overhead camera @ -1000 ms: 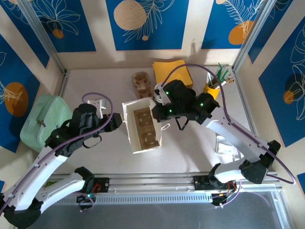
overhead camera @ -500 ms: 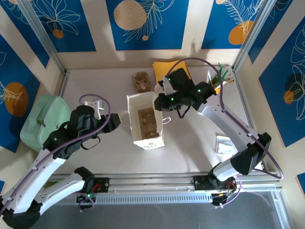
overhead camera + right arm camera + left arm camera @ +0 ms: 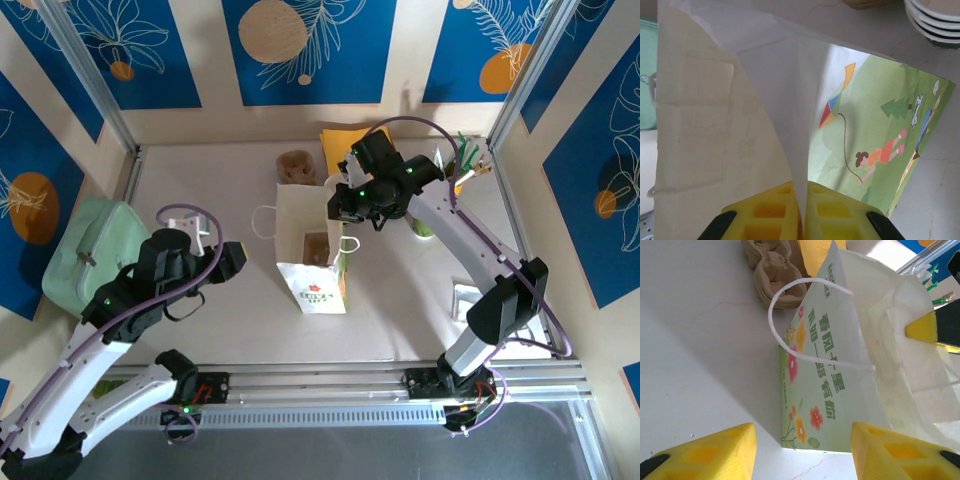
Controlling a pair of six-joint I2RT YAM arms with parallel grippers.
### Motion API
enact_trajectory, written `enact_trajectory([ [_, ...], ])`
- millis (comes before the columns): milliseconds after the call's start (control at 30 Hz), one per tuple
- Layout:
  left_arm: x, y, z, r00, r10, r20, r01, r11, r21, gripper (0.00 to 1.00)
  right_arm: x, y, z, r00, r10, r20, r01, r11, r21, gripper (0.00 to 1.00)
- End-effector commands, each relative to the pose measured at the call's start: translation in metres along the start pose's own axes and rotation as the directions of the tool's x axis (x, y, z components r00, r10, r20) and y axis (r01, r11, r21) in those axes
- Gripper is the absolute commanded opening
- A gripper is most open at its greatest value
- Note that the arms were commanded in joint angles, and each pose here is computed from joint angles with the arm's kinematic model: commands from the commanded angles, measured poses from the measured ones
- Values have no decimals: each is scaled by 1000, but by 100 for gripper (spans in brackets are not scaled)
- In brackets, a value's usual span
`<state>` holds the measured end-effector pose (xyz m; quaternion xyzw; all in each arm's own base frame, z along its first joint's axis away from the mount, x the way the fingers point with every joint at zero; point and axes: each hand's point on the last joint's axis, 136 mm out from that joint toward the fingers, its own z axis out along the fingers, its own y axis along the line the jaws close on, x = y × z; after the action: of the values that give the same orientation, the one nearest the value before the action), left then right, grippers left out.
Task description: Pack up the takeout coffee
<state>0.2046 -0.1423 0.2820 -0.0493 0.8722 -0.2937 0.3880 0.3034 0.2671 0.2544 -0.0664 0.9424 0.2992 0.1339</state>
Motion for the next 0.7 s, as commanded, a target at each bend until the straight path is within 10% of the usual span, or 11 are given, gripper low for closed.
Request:
enact_trajectory([
  [0,3,6,-3,1000,-1,6,1,1000,-21,53,0,6,-8,1000,-3,-18,2,999,-33,13],
  [667,4,7,-3,1000,20,5,-20,1000,-21,54,-11,-26,-80,988,-85,130,54,973,222,62],
])
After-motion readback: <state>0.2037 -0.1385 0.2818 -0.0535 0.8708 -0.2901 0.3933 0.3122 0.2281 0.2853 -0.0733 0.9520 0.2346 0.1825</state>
